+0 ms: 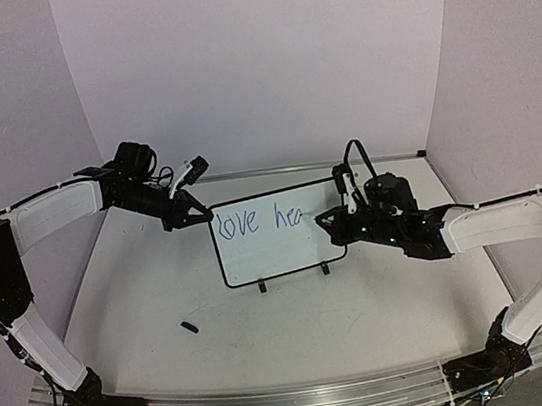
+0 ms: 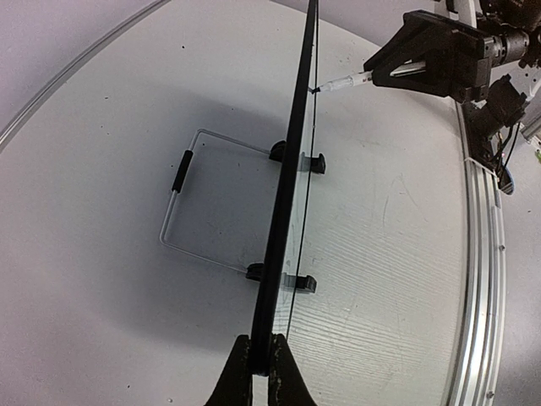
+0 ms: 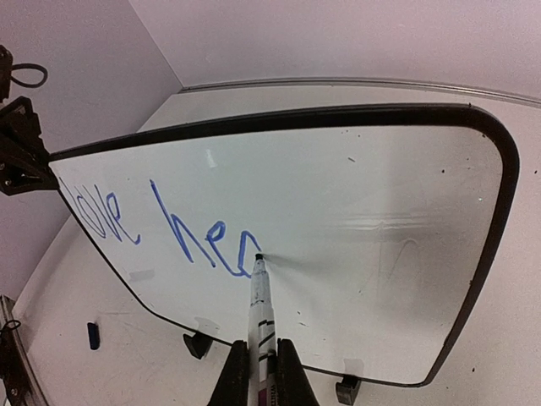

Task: Write a sentence on the whiteboard

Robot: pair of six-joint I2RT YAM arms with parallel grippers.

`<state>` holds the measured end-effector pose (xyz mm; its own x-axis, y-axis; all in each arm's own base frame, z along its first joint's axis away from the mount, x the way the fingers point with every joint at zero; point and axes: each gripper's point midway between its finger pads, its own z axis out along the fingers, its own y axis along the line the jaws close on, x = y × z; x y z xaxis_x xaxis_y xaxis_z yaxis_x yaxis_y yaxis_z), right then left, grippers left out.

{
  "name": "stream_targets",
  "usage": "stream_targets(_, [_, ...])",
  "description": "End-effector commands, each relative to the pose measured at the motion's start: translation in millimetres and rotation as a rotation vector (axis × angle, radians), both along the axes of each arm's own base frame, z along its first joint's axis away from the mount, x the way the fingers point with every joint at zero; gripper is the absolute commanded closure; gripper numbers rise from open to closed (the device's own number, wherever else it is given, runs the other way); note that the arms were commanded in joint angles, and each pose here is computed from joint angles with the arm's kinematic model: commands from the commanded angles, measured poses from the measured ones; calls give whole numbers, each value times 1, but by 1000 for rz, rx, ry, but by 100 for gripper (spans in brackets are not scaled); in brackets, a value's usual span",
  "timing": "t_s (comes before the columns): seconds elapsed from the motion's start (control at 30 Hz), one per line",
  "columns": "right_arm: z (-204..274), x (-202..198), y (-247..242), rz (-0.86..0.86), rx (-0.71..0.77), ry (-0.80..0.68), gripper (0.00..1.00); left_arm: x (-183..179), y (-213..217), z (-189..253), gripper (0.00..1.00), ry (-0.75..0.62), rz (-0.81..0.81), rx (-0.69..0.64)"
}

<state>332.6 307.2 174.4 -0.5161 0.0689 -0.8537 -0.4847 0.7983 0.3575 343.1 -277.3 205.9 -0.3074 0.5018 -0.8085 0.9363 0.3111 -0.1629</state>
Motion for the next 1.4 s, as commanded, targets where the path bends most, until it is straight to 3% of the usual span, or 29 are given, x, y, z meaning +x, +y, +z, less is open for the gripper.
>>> stream_targets(0.0, [32, 7, -4, -33, 42, -70, 100, 8, 7, 14, 100, -101, 18, 20])
stream_targets(0.8, [-24, 2, -4, -31, -7, 44, 100, 9, 7, 12, 100, -97, 18, 22])
stream_targets(1.37, [34, -2, -13, -40, 59, -63, 100, 9, 7, 13, 100, -98, 17, 20])
